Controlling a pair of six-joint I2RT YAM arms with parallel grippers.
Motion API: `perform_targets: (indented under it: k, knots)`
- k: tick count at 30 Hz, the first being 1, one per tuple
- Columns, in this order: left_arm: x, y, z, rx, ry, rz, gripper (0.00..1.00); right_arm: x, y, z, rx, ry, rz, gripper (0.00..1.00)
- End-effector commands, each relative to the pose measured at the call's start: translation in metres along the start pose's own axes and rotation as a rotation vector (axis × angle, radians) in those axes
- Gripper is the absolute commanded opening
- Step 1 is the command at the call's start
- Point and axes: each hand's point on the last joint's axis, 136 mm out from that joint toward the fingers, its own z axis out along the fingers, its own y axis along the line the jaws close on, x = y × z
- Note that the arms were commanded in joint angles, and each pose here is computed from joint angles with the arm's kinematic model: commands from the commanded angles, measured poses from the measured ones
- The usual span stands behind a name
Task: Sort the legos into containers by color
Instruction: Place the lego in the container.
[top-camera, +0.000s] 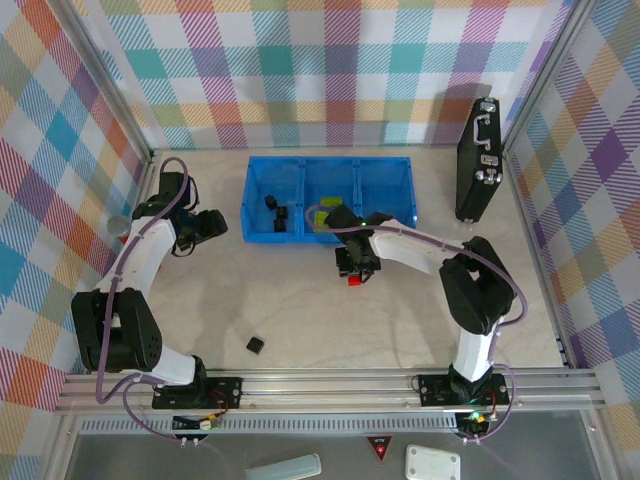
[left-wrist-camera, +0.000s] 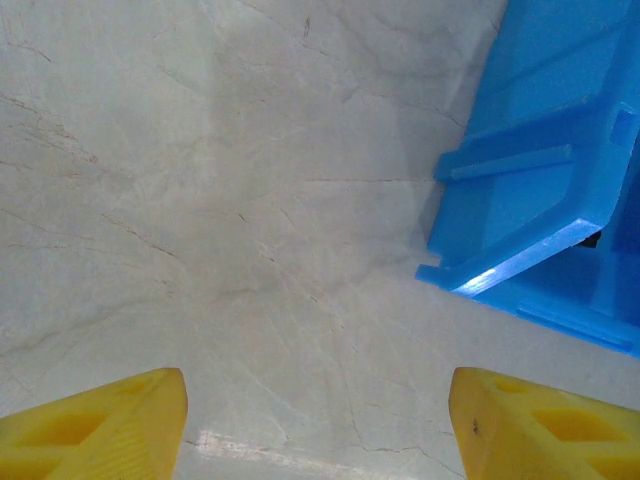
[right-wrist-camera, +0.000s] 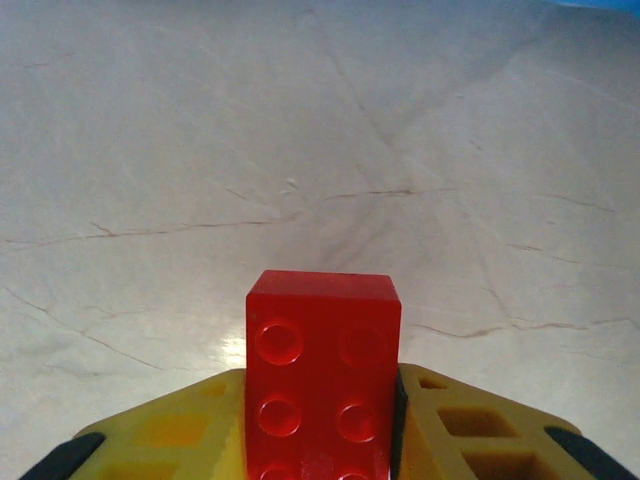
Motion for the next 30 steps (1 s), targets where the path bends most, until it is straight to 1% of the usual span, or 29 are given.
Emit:
perform_targets:
  k: [1, 8, 14, 19, 30]
  knots:
    - [-0.006, 0.001, -0.002, 0.006, -0.007, 0.012, 0.69, -0.008, -0.007, -0.014, -0.054, -0.037, -0.023, 0.36]
    - [-0.005, 0.002, 0.000, 0.005, 0.003, 0.020, 0.69, -0.022, -0.038, -0.024, -0.062, -0.067, 0.008, 0.36]
    - [-0.006, 0.003, -0.001, 0.004, -0.005, 0.022, 0.69, -0.043, -0.058, -0.033, -0.064, -0.102, 0.029, 0.37]
    - [-0.008, 0.005, -0.003, 0.002, -0.013, 0.019, 0.69, -0.068, -0.071, -0.038, -0.067, -0.132, 0.043, 0.37]
    - [-0.012, 0.009, -0.008, 0.000, -0.034, 0.012, 0.68, -0.143, -0.084, -0.034, -0.090, -0.190, 0.059, 0.37]
